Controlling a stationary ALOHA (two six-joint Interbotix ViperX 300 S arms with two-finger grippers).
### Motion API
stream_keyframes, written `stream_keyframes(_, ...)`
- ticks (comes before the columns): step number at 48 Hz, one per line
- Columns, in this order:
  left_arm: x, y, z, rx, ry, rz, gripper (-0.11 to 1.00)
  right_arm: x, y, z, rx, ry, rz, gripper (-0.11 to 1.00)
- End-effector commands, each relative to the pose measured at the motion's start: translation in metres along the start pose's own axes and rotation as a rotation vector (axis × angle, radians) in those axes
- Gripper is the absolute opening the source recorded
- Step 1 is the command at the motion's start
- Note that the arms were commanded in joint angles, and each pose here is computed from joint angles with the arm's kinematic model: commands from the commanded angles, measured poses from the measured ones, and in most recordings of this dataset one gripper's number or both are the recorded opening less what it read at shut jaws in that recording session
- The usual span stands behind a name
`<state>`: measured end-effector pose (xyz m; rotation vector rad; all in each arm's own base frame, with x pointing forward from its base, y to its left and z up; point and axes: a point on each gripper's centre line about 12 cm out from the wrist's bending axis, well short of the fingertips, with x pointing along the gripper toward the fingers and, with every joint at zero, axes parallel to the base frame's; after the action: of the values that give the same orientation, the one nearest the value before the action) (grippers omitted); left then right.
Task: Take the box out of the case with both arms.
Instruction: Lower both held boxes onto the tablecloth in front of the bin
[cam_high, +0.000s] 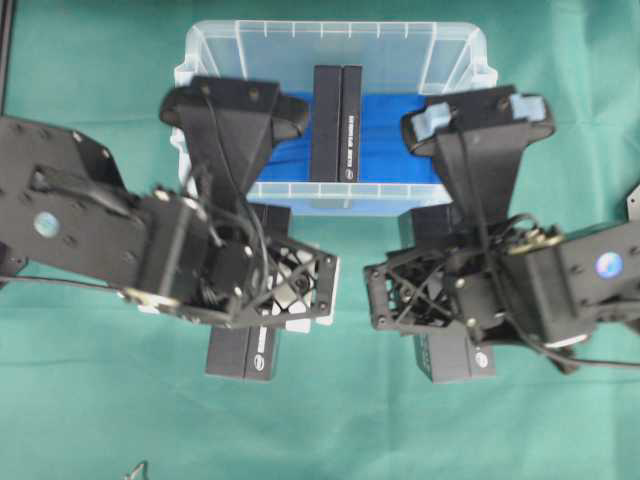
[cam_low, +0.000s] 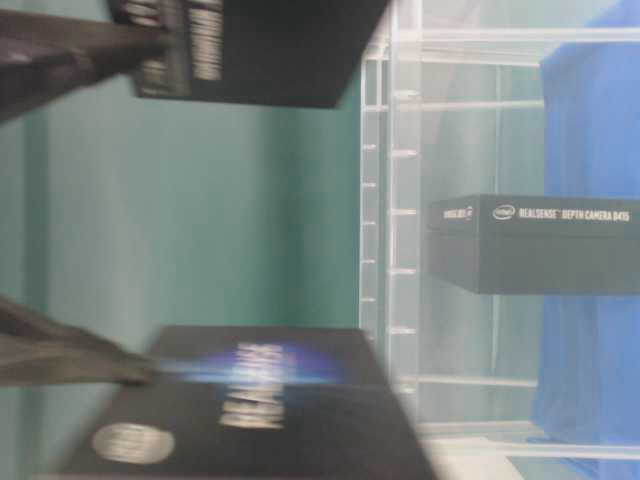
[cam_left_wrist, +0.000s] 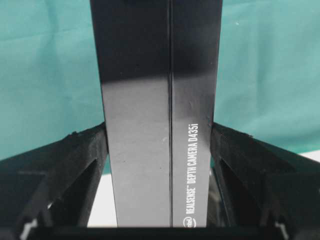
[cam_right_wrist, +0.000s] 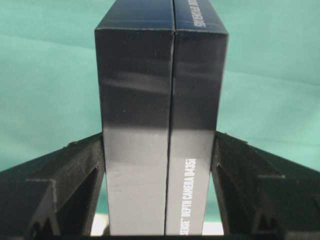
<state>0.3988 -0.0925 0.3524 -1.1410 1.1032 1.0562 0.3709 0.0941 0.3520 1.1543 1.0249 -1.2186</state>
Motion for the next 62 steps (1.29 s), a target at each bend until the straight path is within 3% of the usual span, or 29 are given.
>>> stream_keyframes(1,-0.005,0.009,-0.002,-0.009,0.0,-0.039,0.63,0.004,-0.002,-0.001,0.001,0.008,0.027,0.65)
stream_keyframes(6,0.019,0.019,-0.008,-0.047,0.001,-0.031,0.63,0.027,-0.001,-0.006,0.011,0.022,0.035,0.65)
stream_keyframes(15,0.056,0.036,-0.019,-0.119,0.021,-0.075,0.63,0.064,0.002,-0.015,0.016,0.051,0.088,0.65)
stream_keyframes(21,0.076,0.045,-0.024,-0.13,0.028,-0.082,0.63,0.079,0.002,-0.018,0.011,0.063,0.119,0.65)
stream_keyframes(36,0.12,0.04,-0.037,-0.097,0.042,-0.101,0.63,0.112,0.006,-0.029,0.009,0.104,0.119,0.65)
stream_keyframes(52,0.125,0.038,-0.039,-0.03,0.05,-0.121,0.63,0.119,0.005,-0.031,-0.013,0.102,0.12,0.65)
stream_keyframes(62,0.125,0.035,-0.038,-0.027,0.058,-0.144,0.63,0.127,0.006,-0.034,-0.02,0.113,0.166,0.65)
